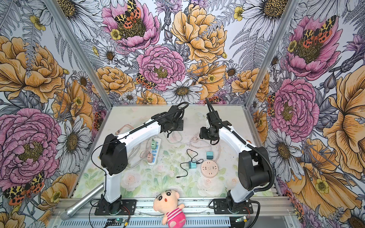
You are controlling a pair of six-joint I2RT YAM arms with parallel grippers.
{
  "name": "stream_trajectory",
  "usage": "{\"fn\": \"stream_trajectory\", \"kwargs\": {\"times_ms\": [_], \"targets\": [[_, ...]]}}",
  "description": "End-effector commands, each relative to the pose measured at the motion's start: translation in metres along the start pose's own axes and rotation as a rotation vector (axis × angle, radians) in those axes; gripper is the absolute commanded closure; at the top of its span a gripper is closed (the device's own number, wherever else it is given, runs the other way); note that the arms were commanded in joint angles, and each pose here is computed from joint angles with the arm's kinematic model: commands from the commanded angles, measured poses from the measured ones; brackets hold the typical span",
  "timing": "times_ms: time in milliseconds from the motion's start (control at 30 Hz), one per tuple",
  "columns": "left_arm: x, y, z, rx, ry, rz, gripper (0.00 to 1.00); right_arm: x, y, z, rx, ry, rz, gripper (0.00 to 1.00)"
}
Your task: Insert the plug
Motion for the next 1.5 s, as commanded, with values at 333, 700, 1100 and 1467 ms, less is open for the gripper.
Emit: {"fn": "stream_trajectory", "kwargs": {"times_ms": [333, 700, 1100, 1467], "targets": [[-0.024, -0.107, 0.026, -0.044, 0.009, 0.026, 0.35, -0.004, 0.025, -0.013, -0.027, -0.006, -0.059, 0.38], [-0.016, -0.147, 0.027, 0.003, 0.079, 0.067, 0.37, -0.013, 0.027, -0.02, -0.016, -0.008, -0.075, 0.38], [-0.02, -0.144, -0.014, 0.16, 0.066, 0.053, 0.83, -0.01, 0.03, -0.024, -0.01, -0.012, -0.083, 0.39], [-0.076, -0.086, -0.082, 0.621, 0.118, -0.153, 0.88, -0.006, 0.046, -0.03, 0.005, -0.025, -0.129, 0.39]]}}
Point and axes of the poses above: each gripper's point midway between its finger pads, its own y axis back along the fingers, its own z axis along the line the jaws close on, x = y × z, the point moved 6 cm from there along y, back along the fingers, and after that the axes turned 1 degree about -y, right-handed, at the moved point
